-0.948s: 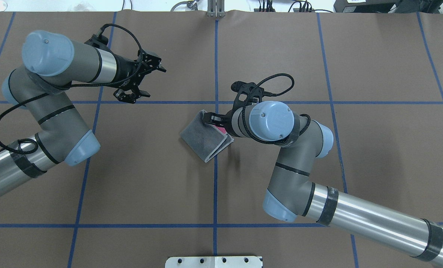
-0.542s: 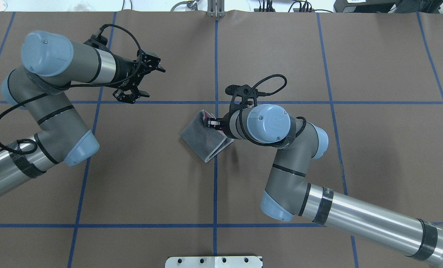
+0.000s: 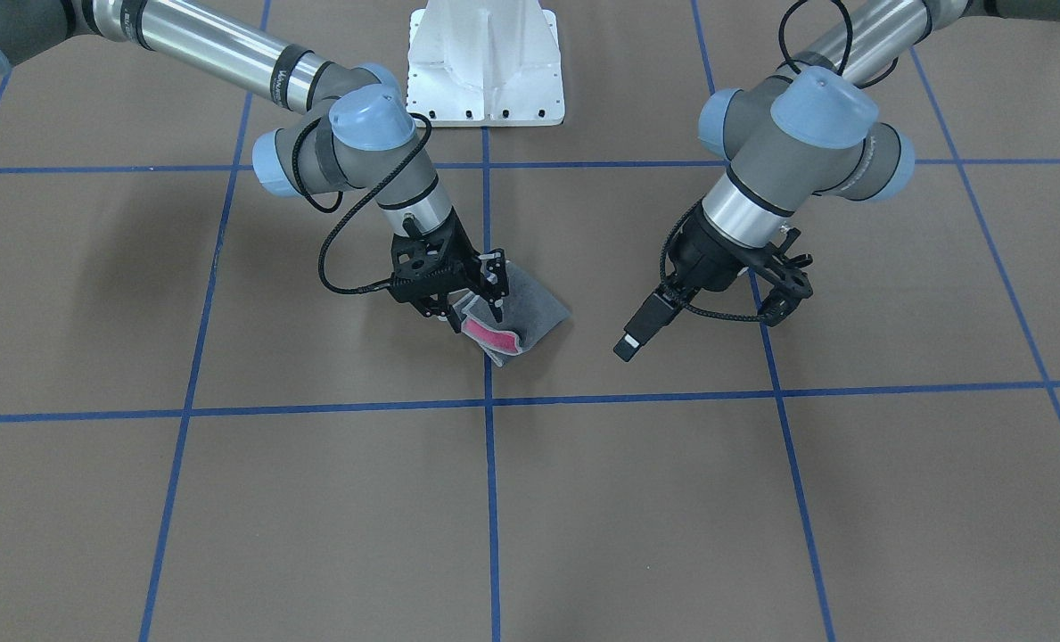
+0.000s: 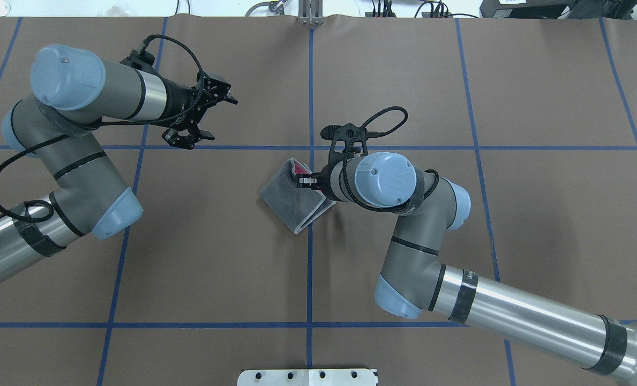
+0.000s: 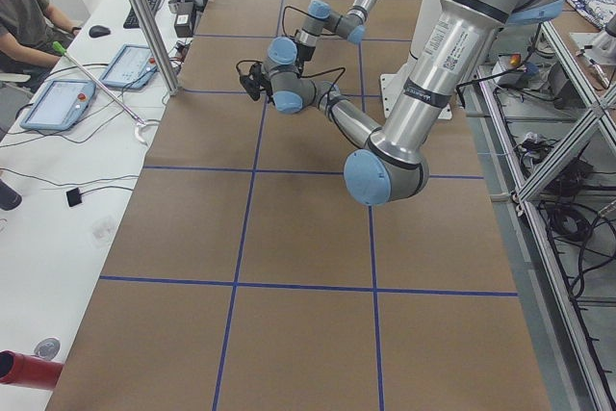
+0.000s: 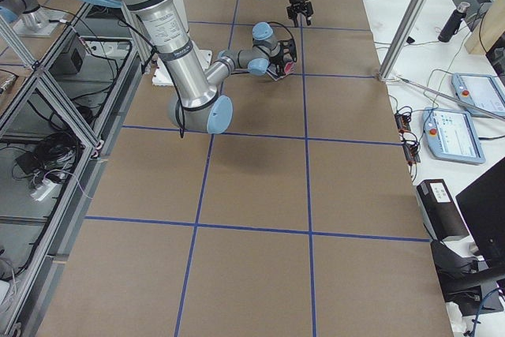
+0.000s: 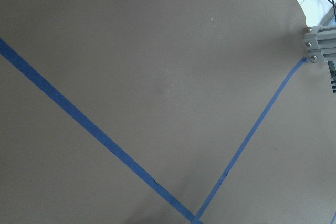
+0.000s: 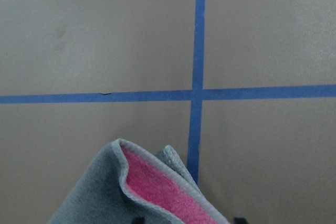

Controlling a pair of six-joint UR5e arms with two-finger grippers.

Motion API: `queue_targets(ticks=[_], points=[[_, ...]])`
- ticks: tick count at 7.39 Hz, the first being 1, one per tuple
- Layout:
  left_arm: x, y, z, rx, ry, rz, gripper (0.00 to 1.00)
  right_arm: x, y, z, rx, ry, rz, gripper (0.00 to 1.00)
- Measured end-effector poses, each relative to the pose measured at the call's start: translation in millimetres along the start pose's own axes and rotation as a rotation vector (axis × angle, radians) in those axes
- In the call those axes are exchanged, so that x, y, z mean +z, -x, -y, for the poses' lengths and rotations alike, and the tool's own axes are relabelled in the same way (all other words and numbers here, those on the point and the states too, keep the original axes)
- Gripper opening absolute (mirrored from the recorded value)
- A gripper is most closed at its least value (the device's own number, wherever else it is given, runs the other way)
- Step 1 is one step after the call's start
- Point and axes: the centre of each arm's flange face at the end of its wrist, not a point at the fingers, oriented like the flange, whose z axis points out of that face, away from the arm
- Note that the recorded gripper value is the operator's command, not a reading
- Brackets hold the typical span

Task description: Fold towel twice with both arms

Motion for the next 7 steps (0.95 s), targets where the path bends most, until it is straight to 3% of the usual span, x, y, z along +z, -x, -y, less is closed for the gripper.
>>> queue_targets(ticks=[3,7], points=[[2,1,0,-0.001,-0.001,0.004,0.91,3,-5,8,0.018,-0.011,-0.002,0.62],[4,2,-1,-0.001,0.0,0.006,0.91,5,-18,12,0.092,-0.03,0.061,0.62]])
